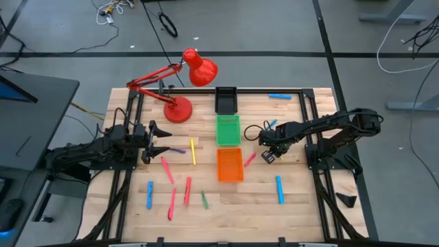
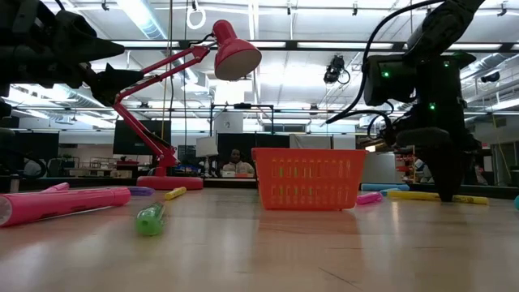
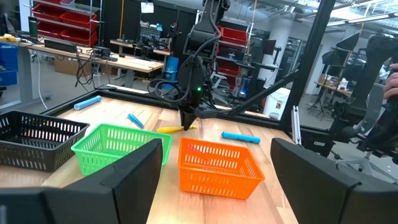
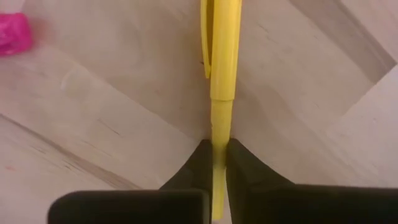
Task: Pick & Place Markers
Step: Put the left yellow pen into the orange bin
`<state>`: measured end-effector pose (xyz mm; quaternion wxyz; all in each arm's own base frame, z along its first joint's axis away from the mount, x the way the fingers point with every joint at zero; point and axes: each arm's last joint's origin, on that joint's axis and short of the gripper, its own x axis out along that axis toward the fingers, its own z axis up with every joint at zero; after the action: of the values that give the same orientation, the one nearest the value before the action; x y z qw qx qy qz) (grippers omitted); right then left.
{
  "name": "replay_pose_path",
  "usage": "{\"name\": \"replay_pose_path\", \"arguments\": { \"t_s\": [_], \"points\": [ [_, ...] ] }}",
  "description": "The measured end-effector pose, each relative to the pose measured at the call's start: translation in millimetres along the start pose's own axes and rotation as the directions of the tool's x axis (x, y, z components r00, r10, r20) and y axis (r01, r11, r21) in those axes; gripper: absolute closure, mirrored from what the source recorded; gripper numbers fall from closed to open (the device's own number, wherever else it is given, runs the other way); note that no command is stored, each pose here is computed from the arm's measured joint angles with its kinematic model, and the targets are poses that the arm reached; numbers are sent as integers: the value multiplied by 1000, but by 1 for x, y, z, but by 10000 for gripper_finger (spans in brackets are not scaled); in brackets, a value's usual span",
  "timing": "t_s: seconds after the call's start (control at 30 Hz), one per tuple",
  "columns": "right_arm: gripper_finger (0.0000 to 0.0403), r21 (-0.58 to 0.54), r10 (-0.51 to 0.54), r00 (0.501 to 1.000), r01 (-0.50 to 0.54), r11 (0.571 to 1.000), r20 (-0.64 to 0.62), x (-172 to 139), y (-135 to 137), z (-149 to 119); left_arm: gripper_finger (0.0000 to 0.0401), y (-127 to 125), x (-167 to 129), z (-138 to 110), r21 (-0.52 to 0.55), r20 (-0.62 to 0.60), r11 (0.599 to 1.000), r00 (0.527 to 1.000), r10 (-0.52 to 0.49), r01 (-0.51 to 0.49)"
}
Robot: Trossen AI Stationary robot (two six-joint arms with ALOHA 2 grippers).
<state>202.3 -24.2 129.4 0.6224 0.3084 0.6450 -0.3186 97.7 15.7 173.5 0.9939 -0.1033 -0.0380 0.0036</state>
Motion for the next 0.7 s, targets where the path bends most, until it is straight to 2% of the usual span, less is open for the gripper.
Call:
{"name": "replay_pose_path", "arguments": {
  "t_s": [0.17,0.3,0.47,0.7],
  "points": [
    [388,33,-5,1000,5,999,-3,-11,2,3,94,0,0,0,0,0,1000,1000,0,0],
    [388,74,50,999,-51,996,13,-27,7,6,94,0,0,0,0,0,1000,1000,0,0],
    [388,134,53,999,-53,990,-3,-43,6,5,94,0,0,0,0,0,1000,1000,-1,1],
    [388,251,76,997,-75,965,4,-65,-3,-7,94,0,0,0,0,0,1000,1000,-1,1]
  ]
}}
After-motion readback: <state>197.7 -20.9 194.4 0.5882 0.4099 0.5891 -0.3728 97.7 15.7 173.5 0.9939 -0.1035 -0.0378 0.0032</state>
